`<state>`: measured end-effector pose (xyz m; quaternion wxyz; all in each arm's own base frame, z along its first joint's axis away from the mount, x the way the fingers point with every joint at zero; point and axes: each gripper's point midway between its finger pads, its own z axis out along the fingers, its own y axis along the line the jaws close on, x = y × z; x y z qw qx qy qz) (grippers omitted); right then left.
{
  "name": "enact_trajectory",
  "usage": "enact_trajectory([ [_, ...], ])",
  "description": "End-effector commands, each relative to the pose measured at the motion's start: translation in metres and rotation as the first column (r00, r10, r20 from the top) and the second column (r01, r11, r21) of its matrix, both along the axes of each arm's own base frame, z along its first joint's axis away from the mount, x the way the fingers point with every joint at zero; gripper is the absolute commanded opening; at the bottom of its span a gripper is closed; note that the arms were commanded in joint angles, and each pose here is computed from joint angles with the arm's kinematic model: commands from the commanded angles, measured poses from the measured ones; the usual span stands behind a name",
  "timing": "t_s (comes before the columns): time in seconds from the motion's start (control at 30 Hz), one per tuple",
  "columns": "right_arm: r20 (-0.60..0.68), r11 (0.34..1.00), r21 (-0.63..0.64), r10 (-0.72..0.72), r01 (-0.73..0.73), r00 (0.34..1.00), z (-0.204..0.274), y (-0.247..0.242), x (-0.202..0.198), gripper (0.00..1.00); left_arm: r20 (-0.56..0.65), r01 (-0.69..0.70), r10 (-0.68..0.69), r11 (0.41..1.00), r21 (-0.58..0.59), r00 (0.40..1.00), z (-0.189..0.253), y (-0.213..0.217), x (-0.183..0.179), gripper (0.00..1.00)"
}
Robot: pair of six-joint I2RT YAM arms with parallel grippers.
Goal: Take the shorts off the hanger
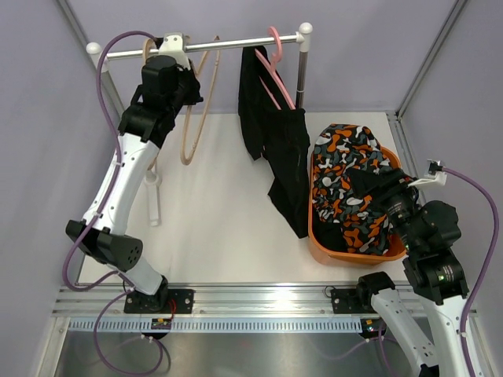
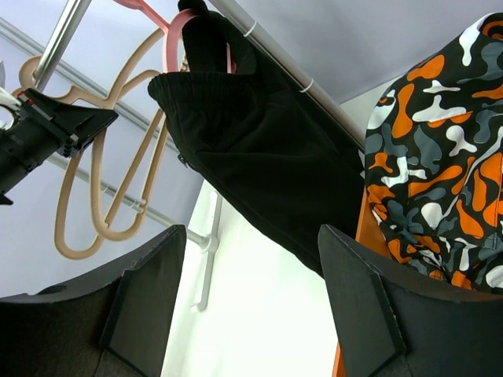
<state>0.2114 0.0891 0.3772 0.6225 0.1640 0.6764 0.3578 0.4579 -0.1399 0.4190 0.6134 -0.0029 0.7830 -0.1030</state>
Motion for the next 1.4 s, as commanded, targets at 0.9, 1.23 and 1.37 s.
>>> enact_trajectory([
  [0.9,0.026,0.999,-0.035,0.005,-0.004,1.0,-0.001,-0.003,-0.013,0.77,0.295,0.131,-0.108,0.99,-0.059,0.949,0.121,-0.014,-0.126,0.54],
  [1.23,0.007,0.998,-0.058,-0.004,0.005,1.0,-0.003,-0.007,-0.021,0.77,0.258,0.24,-0.21,0.967,-0.091,0.943,0.096,-0.158,-0.095,0.58],
  [1.37,-0.001,0.996,-0.084,-0.014,0.014,1.0,-0.001,-0.011,-0.028,0.77,0.295,0.16,-0.098,0.968,-0.193,0.95,0.094,-0.173,-0.066,0.57],
])
